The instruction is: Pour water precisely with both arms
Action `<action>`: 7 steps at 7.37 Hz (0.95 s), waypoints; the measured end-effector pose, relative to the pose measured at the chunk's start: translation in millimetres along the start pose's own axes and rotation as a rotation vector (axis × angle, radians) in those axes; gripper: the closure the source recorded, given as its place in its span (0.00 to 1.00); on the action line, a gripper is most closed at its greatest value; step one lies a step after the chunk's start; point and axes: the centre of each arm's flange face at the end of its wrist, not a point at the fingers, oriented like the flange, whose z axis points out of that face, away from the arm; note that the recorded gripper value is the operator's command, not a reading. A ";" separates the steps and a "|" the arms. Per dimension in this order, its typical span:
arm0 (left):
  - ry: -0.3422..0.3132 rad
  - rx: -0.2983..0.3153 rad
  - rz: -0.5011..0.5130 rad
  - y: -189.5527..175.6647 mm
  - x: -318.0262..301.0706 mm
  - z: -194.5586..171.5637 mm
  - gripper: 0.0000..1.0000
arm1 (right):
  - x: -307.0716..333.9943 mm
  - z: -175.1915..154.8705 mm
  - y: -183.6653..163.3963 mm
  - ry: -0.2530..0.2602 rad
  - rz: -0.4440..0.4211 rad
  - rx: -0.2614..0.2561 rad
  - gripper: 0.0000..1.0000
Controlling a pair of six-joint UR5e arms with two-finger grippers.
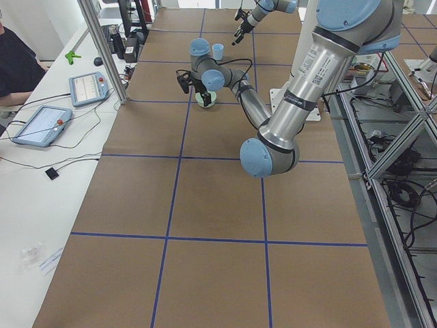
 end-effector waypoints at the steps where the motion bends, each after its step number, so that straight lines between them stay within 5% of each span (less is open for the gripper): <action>1: -0.003 -0.001 -0.001 0.2 -1.9 1.8 0.00 | -1.9 13.3 12.6 0.009 -0.018 0.050 0.01; 7: -0.008 -0.001 -0.003 0.3 -2.9 5.1 0.00 | -9.0 78.9 51.6 0.055 -0.091 0.277 0.01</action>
